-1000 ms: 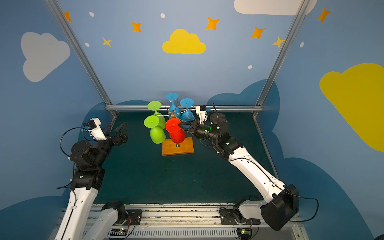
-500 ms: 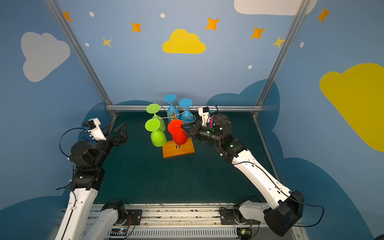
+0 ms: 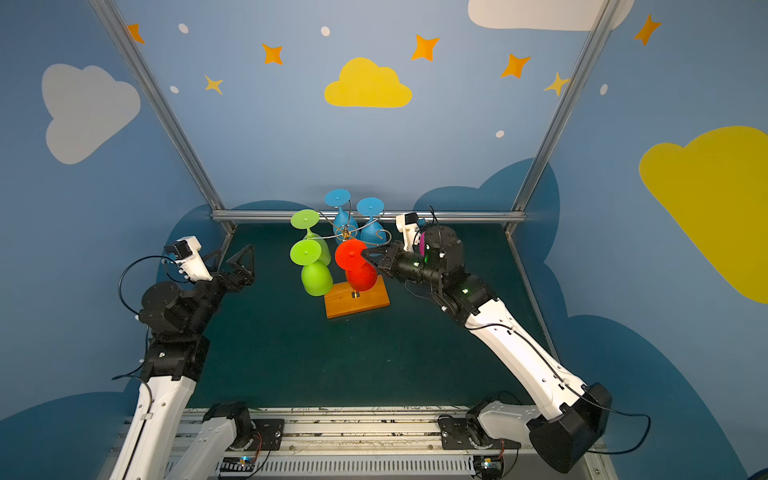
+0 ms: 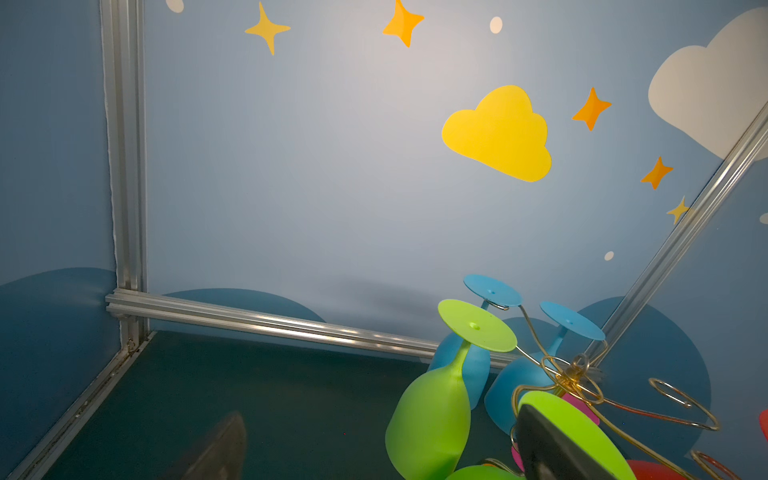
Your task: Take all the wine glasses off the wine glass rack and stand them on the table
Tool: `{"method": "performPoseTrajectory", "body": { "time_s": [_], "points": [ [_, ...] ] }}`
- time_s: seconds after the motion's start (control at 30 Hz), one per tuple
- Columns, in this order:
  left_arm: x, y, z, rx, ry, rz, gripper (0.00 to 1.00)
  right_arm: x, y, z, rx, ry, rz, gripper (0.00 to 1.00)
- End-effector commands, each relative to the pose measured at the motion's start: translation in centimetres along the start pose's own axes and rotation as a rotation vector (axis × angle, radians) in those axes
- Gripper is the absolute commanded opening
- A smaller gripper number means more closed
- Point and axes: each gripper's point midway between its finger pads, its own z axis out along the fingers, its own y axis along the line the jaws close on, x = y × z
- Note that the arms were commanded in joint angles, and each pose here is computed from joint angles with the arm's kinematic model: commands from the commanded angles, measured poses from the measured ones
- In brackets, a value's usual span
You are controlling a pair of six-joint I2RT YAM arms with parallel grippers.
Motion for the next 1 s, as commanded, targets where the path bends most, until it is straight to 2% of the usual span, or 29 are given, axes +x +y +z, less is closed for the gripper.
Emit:
{"method": "performPoseTrajectory", "body": {
  "time_s": [0.0, 0.97],
  "points": [
    [-0.6, 0.0, -0.3, -0.001, -0.029, 0.007, 0.99, -0.1, 1.4, 0.1, -0.025, 0.002, -0.022, 0.00],
    [-0.6, 0.0, -0.2, -0.001, -0.029, 0.007, 0.99, 0.2, 2.4, 2.3, -0.037, 0.030, -0.022, 0.00]
  ]
}}
